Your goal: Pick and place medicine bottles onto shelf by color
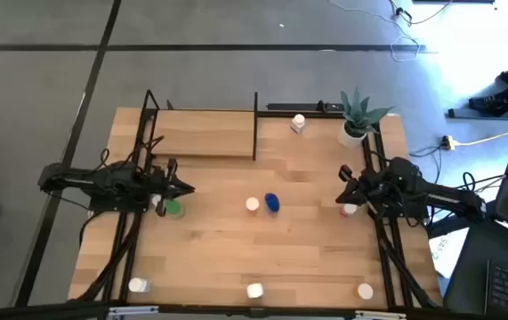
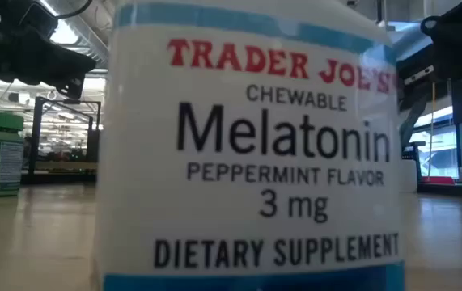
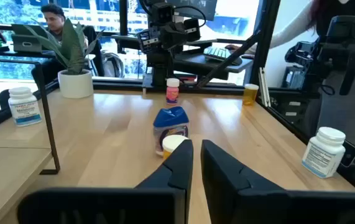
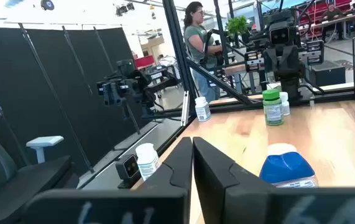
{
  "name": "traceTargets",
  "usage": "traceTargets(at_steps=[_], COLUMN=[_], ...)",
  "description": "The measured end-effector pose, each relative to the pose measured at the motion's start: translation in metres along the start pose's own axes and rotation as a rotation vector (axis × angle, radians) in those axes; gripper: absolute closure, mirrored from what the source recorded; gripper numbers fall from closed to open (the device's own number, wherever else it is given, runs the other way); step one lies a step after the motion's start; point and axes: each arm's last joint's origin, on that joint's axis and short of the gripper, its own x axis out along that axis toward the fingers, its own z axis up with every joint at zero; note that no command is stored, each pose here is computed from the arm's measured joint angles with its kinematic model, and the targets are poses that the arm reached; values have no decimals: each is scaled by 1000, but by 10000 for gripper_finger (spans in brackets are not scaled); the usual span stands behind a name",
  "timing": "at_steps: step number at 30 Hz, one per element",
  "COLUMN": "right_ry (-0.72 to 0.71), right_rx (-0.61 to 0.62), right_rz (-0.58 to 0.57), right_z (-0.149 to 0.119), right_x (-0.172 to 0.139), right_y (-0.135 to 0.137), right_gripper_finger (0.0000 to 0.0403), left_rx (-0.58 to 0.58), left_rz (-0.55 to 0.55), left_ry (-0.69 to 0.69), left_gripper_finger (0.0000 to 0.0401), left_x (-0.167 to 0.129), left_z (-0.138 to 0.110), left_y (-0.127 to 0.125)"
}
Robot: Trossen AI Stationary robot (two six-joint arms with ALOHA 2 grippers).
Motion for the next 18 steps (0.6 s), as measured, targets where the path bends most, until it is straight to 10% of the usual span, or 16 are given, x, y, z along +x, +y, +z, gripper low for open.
traceTargets(at_steps=[18], right_ry=[0], right_rx=[1], right_rz=[0], right_z=[0], right_x=[0], right_y=[0], right_gripper_finger=[385], left_rx=[0], left_rz=[0], left_ry=[0], left_gripper_finger=[374], left_x=[0], left_z=[0], left_y=[0])
